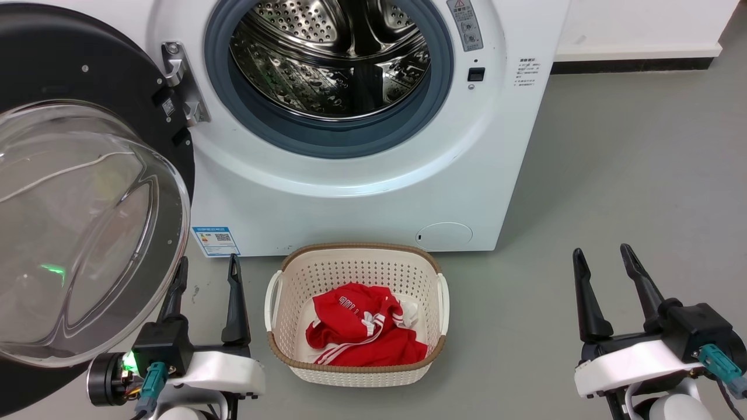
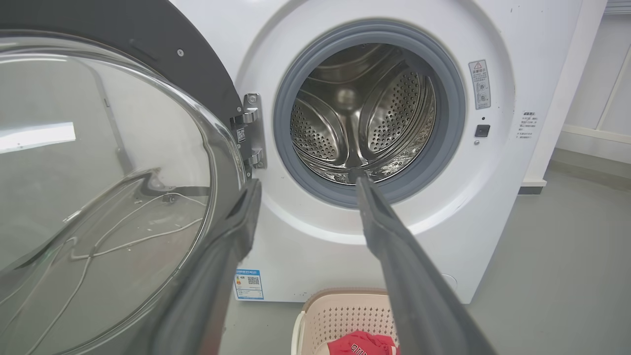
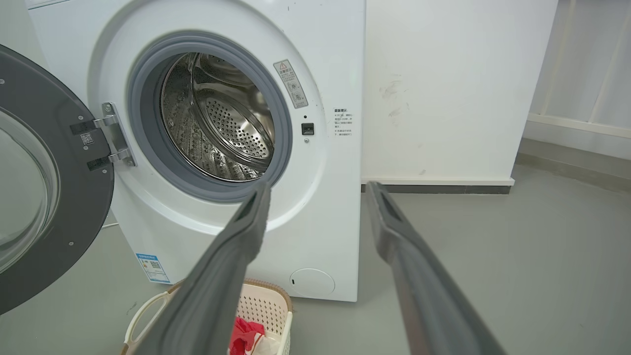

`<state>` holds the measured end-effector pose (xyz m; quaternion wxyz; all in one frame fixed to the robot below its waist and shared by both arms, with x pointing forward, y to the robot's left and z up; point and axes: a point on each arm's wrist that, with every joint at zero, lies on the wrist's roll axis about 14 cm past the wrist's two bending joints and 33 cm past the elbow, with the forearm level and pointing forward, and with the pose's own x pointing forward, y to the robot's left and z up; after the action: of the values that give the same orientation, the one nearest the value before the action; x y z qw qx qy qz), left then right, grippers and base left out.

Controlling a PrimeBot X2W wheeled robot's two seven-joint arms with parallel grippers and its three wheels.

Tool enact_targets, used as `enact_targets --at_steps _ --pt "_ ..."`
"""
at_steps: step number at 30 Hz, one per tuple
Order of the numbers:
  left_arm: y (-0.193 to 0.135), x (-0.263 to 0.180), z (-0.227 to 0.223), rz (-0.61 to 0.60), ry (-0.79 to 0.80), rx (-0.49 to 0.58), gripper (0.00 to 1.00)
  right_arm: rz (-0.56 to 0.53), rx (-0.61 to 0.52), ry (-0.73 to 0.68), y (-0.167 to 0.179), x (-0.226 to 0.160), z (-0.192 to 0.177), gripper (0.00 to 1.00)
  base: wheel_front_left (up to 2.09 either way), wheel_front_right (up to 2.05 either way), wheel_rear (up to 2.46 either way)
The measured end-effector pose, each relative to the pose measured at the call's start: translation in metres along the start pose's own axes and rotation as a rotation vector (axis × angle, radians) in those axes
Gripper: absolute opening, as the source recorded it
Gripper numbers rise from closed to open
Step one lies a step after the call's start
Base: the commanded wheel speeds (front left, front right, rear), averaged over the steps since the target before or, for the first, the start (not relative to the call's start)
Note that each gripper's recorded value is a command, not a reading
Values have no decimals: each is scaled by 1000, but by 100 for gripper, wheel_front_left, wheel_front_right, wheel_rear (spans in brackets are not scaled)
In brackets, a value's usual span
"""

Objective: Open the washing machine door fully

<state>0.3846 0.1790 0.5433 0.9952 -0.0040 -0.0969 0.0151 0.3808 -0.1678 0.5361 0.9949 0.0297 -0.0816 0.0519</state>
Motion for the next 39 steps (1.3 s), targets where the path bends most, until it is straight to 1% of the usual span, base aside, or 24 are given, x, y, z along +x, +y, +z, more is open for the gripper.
enact_targets --at_steps 19,20,23,25,39 --pt "-1 -1 0 -13 0 4 100 -4 24 6 0 0 -3 100 0 0 0" --pt "0 -2 -2 -12 7 4 0 -4 24 11 0 -1 -4 0 0 0 0" --pt "1 -10 -18 -8 62 4 0 -10 29 57 -1 -7 -18 0 0 0 0" --pt "4 -13 -26 5 97 -19 0 -21 57 78 -3 -11 -24 0 0 0 0" --pt "13 -15 -38 70 169 -299 0 -104 315 106 -16 -12 -30 0 0 0 0"
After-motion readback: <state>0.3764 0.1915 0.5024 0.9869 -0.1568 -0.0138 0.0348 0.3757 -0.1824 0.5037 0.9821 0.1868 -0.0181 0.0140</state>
